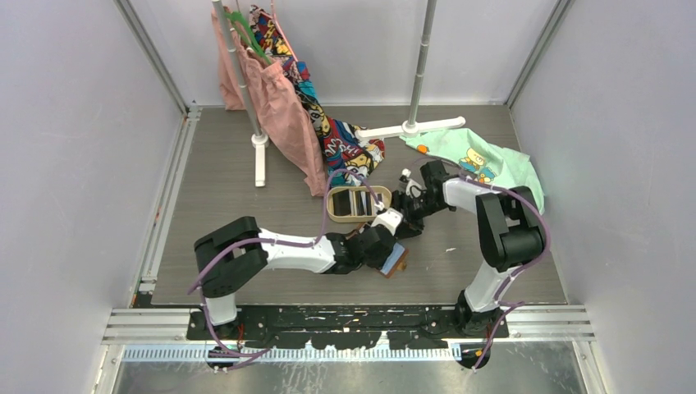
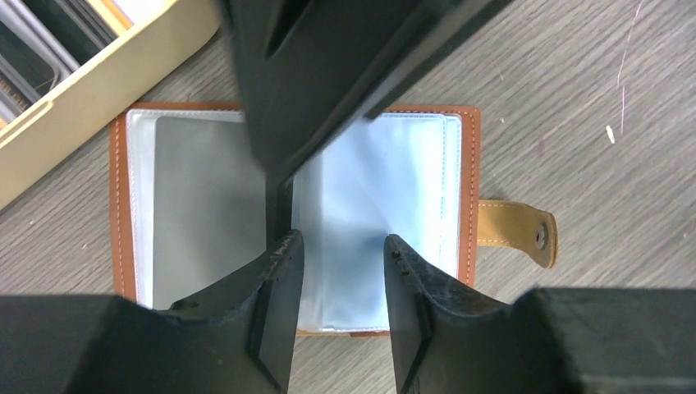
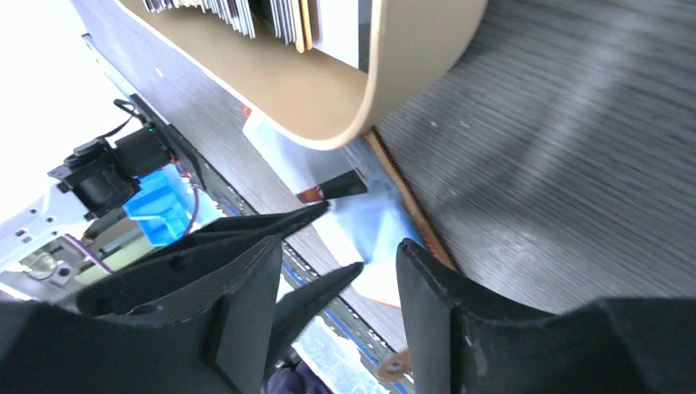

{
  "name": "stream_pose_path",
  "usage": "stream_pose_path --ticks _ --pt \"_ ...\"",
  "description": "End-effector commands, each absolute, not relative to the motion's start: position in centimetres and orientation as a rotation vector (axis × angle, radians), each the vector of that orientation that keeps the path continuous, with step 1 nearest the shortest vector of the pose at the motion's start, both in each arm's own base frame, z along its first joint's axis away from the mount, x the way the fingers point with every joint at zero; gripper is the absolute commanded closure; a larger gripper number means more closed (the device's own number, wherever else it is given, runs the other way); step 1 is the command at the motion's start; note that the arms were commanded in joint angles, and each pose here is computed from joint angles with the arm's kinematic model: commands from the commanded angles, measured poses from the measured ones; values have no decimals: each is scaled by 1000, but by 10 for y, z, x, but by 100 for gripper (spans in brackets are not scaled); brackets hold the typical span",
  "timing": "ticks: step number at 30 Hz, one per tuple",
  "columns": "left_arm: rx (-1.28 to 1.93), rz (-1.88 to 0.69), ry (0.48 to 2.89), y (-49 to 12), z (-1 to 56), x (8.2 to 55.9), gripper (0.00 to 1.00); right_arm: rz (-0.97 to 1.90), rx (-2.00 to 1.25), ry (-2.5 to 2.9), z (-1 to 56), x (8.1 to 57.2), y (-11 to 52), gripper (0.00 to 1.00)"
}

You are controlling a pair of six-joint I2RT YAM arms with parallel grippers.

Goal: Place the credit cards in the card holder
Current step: Insert the credit card into the card holder.

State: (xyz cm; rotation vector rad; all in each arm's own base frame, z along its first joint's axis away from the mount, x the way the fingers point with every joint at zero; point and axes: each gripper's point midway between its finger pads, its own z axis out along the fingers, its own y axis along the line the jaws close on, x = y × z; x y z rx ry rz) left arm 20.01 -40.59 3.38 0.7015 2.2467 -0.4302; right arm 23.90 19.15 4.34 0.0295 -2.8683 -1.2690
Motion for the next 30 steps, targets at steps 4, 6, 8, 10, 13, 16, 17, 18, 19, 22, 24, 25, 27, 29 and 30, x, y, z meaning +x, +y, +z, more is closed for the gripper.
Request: stream_pose_path --ticks 4,6,8,10,13,16,17,18,19,22,24,25,27,29,30 --pt "718 -644 2011 -400 116 196 58 -1226 301 -3067 74 255 170 53" --pt "729 -637 1962 -387 127 194 58 -1246 466 -3112 84 255 168 65" --pt "723 -607 1933 -369 129 194 47 -1256 726 -3147 95 251 169 77" --pt "701 -565 1911 -351 128 198 30 -1254 1026 -3148 101 243 175 87" --pt "658 -570 1921 -330 121 203 6 -1180 1606 -3044 99 227 187 99" --pt "593 -724 1990 -319 116 208 8 -973 2146 -2841 90 219 196 99" --pt "570 -776 2002 -317 114 208 10 -915 2279 -2770 85 218 201 99" --pt "545 -826 2003 -315 114 209 12 -854 2389 -2696 80 217 203 99" --pt "512 -861 2005 -312 114 211 13 -797 2480 -2621 73 216 206 99" --pt "453 -971 2008 -307 111 212 19 -674 2562 -2555 61 226 213 99" --pt "411 -1004 2033 -302 104 216 24 -632 2554 -2542 51 230 216 99" --pt "396 -1024 2042 -301 101 217 27 -614 2555 -2539 48 232 218 99" --pt "358 -1071 2047 -300 98 221 30 -555 2569 -2517 41 235 220 99" --pt "320 -1121 2054 -299 95 224 30 -520 2570 -2508 35 237 221 99" --pt "298 -1138 2061 -297 91 227 30 -501 2567 -2514 33 239 221 99"
